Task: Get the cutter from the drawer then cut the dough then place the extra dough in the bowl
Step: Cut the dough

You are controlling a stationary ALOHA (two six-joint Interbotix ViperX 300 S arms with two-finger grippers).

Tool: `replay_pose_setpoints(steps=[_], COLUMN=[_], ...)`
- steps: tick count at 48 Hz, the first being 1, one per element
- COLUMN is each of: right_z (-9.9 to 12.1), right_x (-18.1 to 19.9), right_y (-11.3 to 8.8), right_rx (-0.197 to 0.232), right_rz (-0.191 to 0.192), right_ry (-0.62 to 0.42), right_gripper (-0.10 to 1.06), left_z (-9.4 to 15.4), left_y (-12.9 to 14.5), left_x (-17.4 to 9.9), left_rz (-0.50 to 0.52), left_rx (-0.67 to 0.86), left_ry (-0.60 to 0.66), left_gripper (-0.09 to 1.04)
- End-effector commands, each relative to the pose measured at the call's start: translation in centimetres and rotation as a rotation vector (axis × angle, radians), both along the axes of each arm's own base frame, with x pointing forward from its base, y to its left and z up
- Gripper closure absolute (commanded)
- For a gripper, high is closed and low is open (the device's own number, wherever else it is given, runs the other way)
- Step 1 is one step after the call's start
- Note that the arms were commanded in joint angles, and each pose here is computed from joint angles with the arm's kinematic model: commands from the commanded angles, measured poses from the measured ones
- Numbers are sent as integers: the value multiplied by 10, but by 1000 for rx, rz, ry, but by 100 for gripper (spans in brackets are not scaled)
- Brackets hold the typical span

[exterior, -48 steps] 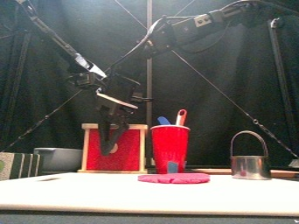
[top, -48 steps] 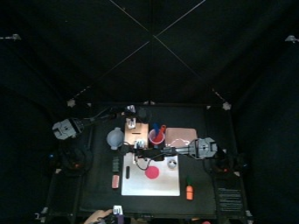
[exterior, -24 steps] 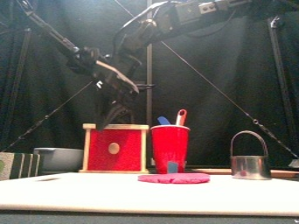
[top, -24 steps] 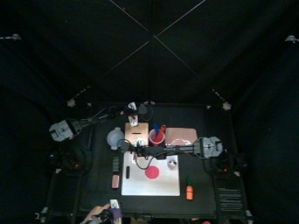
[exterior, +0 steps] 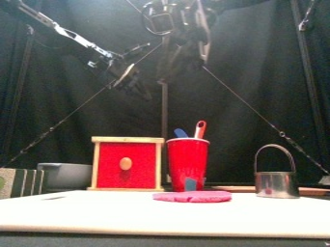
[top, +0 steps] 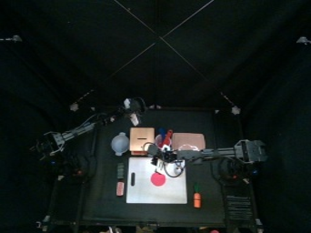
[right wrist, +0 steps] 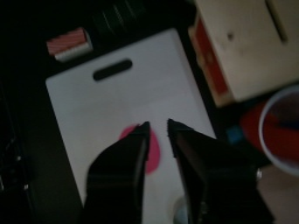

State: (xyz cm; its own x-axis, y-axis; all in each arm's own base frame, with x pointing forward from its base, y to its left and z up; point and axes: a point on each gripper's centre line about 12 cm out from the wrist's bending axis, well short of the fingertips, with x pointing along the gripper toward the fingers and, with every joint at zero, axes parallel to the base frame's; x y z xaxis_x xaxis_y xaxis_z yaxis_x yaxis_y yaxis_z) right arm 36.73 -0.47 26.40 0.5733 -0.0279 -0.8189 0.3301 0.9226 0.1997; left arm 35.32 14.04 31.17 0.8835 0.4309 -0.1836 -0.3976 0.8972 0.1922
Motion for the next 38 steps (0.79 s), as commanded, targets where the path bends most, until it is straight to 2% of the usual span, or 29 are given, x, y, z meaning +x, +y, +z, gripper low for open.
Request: replay_pose_setpoints(steps=[1,9,13,16,22,30,35,38], right_z=[-6,-54,-67,-73,-86,-100,-101,-99], right_x=[-21,-51,-58,-59,-60,-57,-55,-53], right_y=[5,9,12,11,8,4,6,11], right_rx=[29,22,19,6,-44,-87,-87,-86], right_rz=[2,18,26,37,55,72,80,93], right_ry=[31,283,352,370,400,437,437,427], right_gripper=[-6,-6,-6,-6,-6,-4,3,12], left_z=[11,1,-8,-12,-12,-12,-17,-21], left_y=[-41,-91,-113,-120,-120,-121,-121,-120], left_x=[-7,-23,-31,-38,-53,-75,-83,-85], left_rz=[-5,-63,-128,-145,-126,-129,-128,-125], left_rx=[43,-8,-23,-33,-80,-128,-161,-172], left_ry=[-150,-213,-197,-197,-231,-282,-290,-287], left_gripper=[44,42,42,42,43,43,43,43])
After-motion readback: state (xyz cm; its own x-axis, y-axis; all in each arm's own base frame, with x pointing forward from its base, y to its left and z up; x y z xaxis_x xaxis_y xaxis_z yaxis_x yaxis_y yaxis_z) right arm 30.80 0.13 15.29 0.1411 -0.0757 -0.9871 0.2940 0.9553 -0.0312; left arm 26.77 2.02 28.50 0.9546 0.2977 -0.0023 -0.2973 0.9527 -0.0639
